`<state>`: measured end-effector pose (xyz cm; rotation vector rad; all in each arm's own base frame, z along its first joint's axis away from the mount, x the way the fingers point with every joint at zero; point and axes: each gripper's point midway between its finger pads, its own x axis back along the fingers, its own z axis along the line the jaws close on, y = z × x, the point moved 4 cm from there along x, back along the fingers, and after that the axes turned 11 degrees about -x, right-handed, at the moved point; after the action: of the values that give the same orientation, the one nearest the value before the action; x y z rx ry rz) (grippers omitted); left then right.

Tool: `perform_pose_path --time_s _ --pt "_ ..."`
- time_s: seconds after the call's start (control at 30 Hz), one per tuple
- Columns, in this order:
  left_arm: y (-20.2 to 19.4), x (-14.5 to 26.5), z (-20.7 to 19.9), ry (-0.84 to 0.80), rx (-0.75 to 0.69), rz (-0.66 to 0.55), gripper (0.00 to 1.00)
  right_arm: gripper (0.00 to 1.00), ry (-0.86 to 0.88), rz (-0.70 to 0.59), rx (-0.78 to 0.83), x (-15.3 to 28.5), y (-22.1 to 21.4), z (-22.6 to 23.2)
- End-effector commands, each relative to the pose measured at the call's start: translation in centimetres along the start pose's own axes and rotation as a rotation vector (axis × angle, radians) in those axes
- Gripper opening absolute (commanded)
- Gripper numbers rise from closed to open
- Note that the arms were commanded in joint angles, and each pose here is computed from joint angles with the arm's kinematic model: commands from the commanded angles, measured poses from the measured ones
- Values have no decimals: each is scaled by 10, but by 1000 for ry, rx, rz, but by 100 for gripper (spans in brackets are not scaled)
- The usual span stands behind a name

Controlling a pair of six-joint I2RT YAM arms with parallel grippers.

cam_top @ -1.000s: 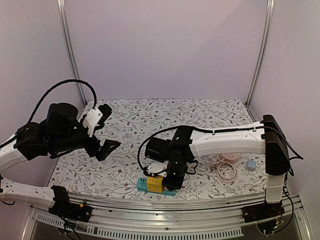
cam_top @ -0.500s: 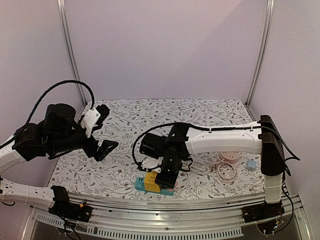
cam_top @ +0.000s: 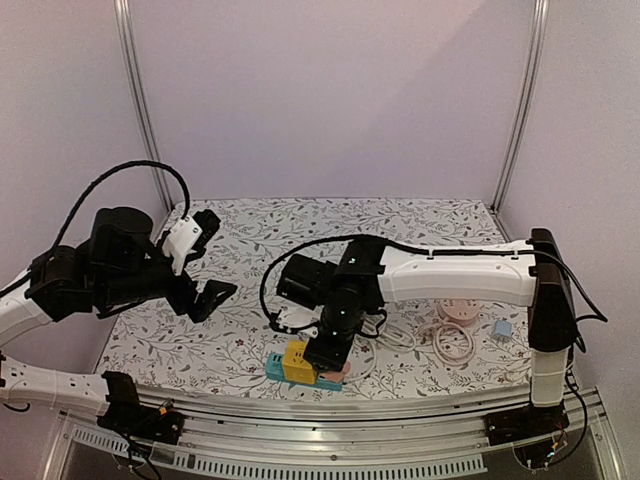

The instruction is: Insert the plug

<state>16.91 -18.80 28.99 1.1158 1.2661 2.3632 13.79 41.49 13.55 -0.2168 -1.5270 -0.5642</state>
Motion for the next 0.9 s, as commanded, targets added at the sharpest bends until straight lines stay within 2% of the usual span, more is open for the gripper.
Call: perform_pose_path --time_s 0.0,0.23,0.43,0.63,0.87 --pt "-1 -1 2 -5 -30 30 98 57 20 -82 -38 30 3 4" --pt "8 -3 1 -24 -43 30 97 61 75 -179 -44 55 2 8" --pt "19 -4 -2 -61 -39 14 94 61 153 -280 -66 58 -20 -5" --pt "31 -11 -23 -209 -63 -7 91 60 275 -488 -87 81 -37 -22" --pt "42 -22 -31 -253 -63 0 89 59 336 -577 -41 71 -62 -20"
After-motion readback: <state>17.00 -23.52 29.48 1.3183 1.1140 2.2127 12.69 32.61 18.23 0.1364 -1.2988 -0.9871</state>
